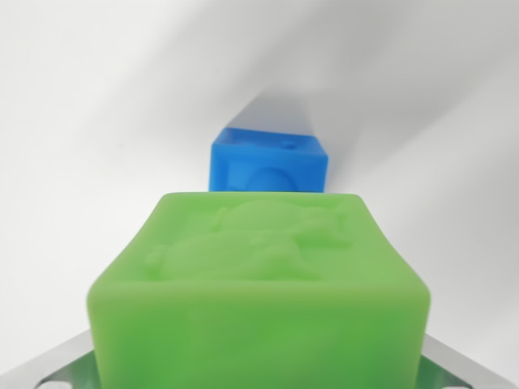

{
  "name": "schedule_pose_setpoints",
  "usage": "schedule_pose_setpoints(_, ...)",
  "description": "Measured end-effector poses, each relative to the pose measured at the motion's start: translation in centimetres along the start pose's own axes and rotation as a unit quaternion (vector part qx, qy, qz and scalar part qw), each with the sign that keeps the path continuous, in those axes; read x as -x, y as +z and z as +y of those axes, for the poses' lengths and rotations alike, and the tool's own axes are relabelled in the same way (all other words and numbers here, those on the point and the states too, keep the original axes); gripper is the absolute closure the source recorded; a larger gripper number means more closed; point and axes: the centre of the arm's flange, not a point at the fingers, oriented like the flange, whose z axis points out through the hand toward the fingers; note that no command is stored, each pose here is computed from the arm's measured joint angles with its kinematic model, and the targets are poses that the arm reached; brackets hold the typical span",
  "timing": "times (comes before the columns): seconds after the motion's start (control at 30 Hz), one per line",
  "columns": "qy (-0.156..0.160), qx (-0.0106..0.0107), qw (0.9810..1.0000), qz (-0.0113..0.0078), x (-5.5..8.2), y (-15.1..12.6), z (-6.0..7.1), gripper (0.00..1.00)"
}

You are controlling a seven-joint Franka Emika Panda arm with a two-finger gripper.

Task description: Stack cube

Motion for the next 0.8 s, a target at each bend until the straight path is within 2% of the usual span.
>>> schedule_pose_setpoints(0.8,0.001,0.0002,1.0000,0.0001,-0.1,5.1,0.1,1.00)
